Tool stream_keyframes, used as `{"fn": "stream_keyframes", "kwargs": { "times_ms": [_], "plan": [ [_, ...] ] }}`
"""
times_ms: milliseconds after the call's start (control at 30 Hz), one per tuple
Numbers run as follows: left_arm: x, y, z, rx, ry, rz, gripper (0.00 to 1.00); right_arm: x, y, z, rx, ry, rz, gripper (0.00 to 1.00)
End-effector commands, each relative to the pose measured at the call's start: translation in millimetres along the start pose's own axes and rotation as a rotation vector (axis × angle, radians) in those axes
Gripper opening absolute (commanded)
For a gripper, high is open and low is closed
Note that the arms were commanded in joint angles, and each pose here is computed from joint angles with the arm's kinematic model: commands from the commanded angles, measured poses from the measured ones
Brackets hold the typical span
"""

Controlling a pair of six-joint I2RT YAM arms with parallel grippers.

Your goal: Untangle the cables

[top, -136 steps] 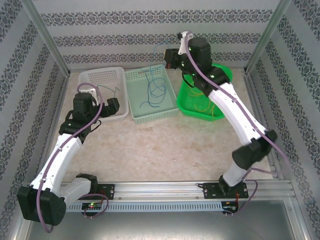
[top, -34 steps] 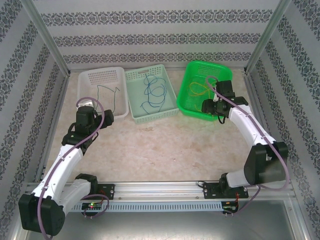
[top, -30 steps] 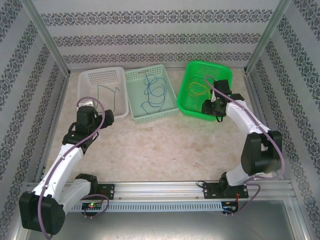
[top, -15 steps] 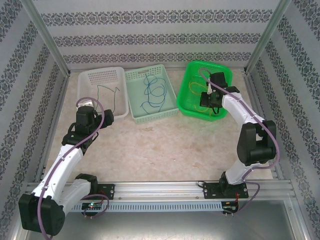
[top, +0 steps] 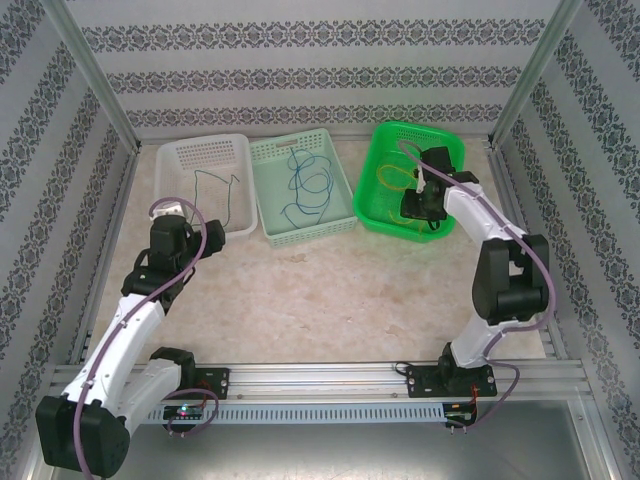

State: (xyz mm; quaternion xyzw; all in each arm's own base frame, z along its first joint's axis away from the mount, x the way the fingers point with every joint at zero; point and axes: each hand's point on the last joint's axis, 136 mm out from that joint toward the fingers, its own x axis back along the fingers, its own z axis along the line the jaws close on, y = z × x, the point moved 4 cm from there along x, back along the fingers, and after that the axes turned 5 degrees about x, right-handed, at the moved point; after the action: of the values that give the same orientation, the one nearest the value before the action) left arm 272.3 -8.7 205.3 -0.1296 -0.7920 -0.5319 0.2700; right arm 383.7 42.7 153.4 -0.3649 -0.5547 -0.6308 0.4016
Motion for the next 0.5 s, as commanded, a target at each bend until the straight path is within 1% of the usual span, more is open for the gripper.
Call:
{"fn": "stream_keyframes", "kwargs": {
  "times_ms": [0, 67, 133, 333, 467],
  "plan": [
    [-5, -6, -3, 0.013, -0.012, 0.021, 1.0, 26, -10, -2, -0.011, 0.003, -0.006, 0.45],
    [-7, -6, -5, 0.015, -0.02, 0.035, 1.0, 30, -13, 0, -0.018, 0.017, -0.002, 0.46],
    [-7, -5, -6, 0.016, -0.021, 0.04, 1.0, 29, -19, -2, -0.023, 0.014, 0.028, 0.46],
    [-3, -7, -3, 0.01, -0.014, 0.026, 1.0, 7, -44, -10, -0.05, 0.036, 0.171, 0.39],
    [-3, -9, -1, 0.017, -0.015, 0.024, 1.0, -7, -49, -16, -0.057, 0.026, 0.213, 0.37]
  ]
}}
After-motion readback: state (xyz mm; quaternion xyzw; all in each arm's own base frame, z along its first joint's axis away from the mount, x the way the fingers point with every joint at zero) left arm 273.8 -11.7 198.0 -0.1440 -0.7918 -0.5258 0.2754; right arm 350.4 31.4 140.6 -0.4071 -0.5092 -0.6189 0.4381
